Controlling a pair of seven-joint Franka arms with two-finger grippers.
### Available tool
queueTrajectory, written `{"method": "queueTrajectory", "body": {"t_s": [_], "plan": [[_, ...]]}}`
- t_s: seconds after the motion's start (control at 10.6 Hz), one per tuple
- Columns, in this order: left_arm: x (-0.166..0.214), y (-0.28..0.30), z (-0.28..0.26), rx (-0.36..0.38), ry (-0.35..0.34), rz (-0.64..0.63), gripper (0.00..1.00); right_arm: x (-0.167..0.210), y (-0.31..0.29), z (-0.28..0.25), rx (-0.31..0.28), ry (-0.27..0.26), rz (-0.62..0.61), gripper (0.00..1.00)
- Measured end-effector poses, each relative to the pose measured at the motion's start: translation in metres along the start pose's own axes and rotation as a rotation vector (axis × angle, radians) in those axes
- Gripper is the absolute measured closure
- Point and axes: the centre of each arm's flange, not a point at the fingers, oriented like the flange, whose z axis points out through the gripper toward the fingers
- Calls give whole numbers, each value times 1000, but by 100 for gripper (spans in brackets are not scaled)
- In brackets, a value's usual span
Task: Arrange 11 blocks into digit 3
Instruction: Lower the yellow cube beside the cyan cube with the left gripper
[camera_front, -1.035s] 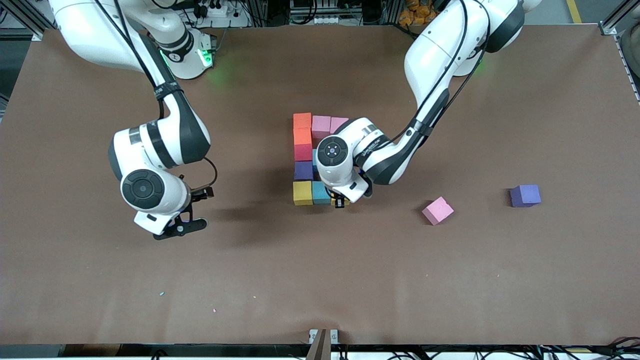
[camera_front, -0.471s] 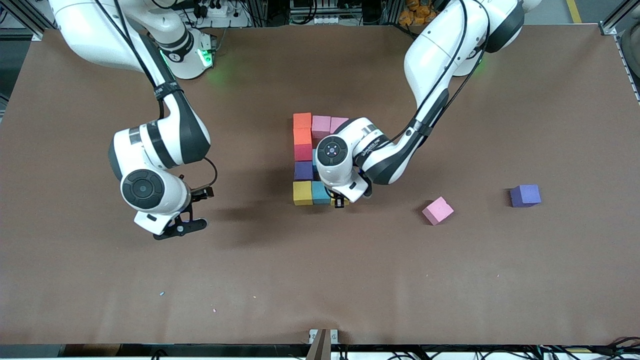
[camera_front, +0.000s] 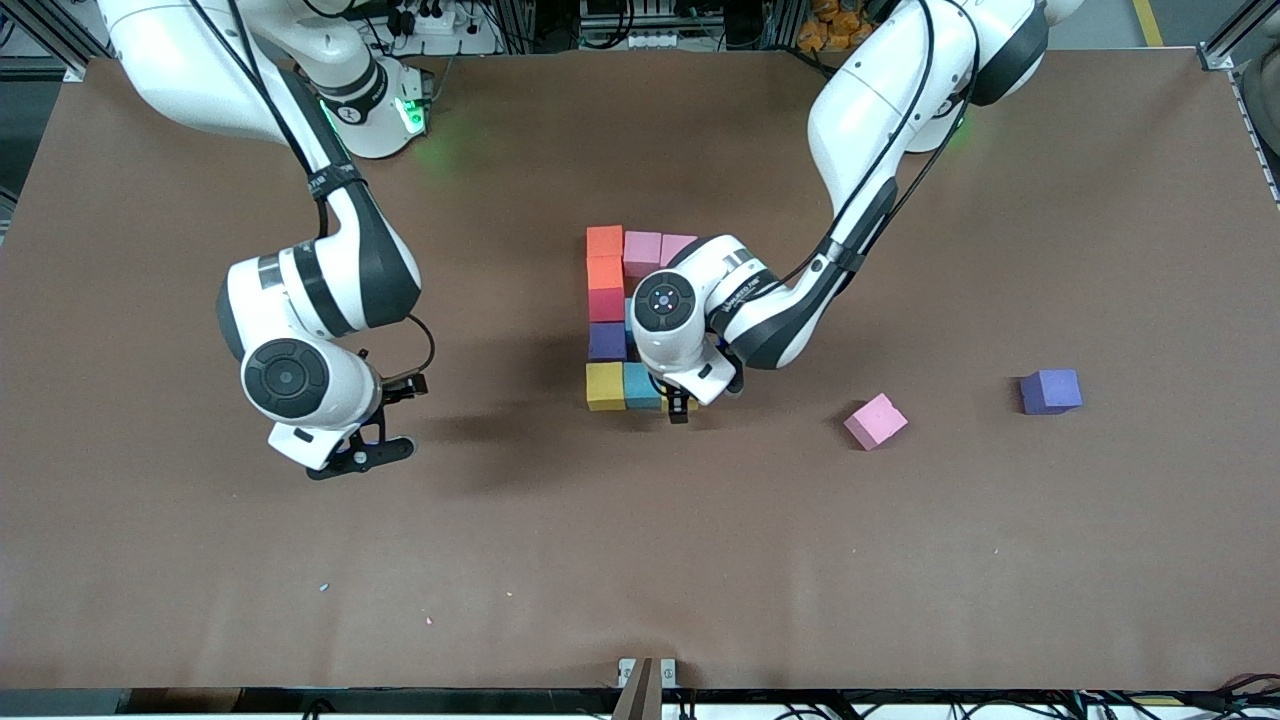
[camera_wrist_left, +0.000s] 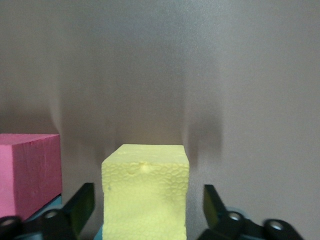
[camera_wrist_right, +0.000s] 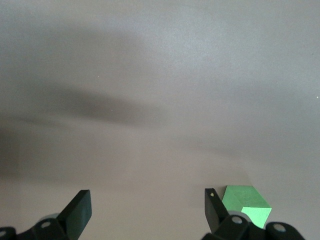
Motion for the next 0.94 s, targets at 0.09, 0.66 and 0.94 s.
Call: {"method": "queueTrajectory", "body": {"t_s": [0.09,0.66,0.94], "plan": [[0,0,-1,-1,-1,0,0,0,0,0,0,0,0,0],[-5,1,-24,-23,-19,6,0,-5,1,-16,1,25,2,0],[-8,-4,-44,-26,-18,17,0,-5,5,-18,5,28,7,0]]}}
